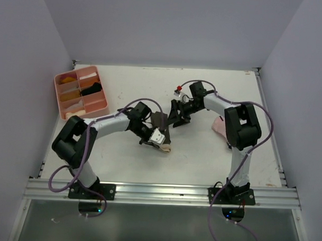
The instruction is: Roll the underwear
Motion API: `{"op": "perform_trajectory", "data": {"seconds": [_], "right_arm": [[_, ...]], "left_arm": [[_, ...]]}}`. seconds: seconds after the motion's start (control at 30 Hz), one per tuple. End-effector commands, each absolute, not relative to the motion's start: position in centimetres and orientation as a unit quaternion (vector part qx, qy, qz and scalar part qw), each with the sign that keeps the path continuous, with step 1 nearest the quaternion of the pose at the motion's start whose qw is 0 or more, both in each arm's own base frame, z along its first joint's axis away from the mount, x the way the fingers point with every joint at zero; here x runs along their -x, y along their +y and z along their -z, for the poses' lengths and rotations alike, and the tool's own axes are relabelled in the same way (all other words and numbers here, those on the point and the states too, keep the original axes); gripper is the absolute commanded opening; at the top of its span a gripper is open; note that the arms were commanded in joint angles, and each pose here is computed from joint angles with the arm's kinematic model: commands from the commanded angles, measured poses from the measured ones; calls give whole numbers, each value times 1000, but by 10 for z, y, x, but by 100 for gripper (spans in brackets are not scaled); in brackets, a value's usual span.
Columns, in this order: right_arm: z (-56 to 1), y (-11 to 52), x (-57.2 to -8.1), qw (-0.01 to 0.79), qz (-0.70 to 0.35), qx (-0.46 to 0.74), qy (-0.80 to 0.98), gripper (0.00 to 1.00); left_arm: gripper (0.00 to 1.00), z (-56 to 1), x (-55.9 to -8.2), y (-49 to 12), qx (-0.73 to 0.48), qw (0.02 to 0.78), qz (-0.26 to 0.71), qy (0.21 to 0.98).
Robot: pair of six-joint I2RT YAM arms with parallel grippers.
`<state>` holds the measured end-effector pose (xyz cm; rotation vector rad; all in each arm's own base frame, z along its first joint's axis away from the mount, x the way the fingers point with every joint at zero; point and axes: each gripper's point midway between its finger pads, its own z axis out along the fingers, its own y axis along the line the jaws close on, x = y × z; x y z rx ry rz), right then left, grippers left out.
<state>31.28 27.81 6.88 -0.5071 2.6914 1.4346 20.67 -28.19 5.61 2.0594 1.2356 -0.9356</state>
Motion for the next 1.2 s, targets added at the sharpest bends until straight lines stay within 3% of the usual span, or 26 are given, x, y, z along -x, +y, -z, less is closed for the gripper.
{"op": "perform_trajectory", "data": {"seconds": [0.0,0.13,0.3,0.47,0.5,0.53,0.77,1.17], "right_arm": [[-108,262,-325,94,-455,205,861,78],[-118,251,-323,138,-437,251,852,86],[-131,247,-311,184,-436,309,825,88],[-133,240,-306,218,-414,352,810,88],[-135,239,-306,225,-412,358,807,88],[-141,241,-306,242,-406,370,800,89],[-140,268,-282,321,-356,494,726,89],[-103,311,-270,334,-344,530,699,85]], "left_arm": [[0,-73,-197,-278,-703,244,444,499],[0,-72,-207,-271,-652,231,483,537],[0,-74,-233,-270,-595,224,514,576],[0,-58,-234,-260,-521,150,579,609],[0,-63,-249,-262,-531,177,583,589],[0,-58,-240,-257,-497,138,607,605],[0,-48,-272,-249,-439,143,628,626],[0,-40,-277,-249,-425,128,630,637]]}}
